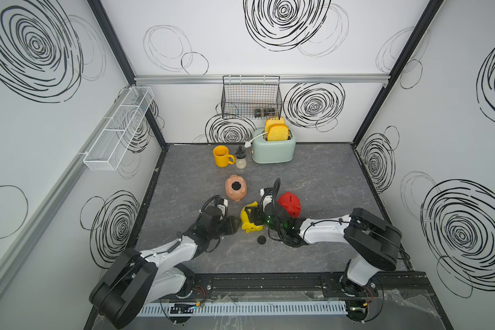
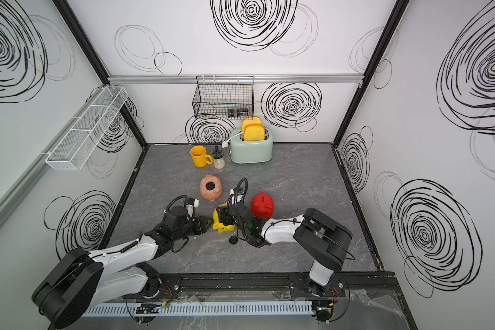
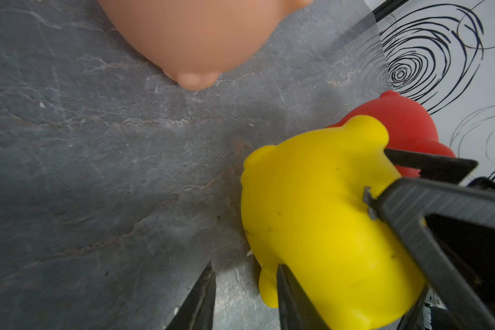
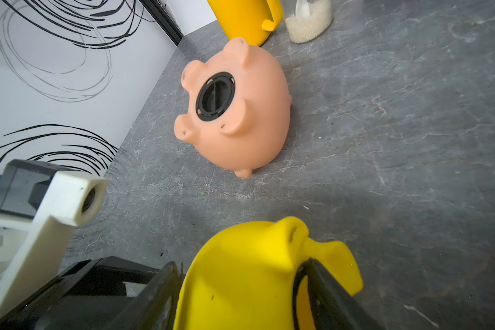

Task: Close piggy banks
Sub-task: Turn over the piggy bank at the center of the board.

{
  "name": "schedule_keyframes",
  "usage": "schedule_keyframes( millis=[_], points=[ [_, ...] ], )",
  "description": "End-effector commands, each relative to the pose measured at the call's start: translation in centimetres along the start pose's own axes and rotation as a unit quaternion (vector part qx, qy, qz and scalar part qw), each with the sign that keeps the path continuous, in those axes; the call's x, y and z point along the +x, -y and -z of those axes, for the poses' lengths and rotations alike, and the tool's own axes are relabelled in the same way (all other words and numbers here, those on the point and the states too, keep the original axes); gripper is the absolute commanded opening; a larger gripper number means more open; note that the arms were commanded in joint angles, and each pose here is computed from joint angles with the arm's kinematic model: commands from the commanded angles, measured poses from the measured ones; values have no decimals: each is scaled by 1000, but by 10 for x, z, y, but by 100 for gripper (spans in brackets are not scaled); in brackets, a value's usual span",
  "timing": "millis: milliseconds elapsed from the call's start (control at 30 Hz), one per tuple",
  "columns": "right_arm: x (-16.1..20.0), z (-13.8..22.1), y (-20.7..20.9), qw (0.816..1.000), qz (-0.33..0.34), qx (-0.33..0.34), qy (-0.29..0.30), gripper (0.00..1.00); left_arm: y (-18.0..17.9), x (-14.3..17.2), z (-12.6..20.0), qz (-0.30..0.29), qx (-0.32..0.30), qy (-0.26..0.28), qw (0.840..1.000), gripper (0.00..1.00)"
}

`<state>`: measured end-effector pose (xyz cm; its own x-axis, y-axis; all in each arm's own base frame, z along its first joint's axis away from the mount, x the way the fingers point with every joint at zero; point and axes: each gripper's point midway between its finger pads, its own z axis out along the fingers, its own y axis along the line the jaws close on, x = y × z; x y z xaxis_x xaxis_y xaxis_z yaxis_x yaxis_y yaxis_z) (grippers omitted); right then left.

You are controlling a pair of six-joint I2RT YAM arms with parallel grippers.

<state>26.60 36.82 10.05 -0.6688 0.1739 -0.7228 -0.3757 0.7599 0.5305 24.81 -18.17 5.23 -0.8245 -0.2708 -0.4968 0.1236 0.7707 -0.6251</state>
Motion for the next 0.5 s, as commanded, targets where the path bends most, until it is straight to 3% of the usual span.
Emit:
schedule_keyframes(
  millis=[0, 467],
  points=[
    [1, 0, -26, 999, 12, -32, -6, 72, 12, -7, -1, -5, 21, 14, 1000, 40],
    [2, -3, -33, 999, 21, -14, -27, 71, 12, -4, -6, -10, 19, 6, 1000, 40]
  ],
)
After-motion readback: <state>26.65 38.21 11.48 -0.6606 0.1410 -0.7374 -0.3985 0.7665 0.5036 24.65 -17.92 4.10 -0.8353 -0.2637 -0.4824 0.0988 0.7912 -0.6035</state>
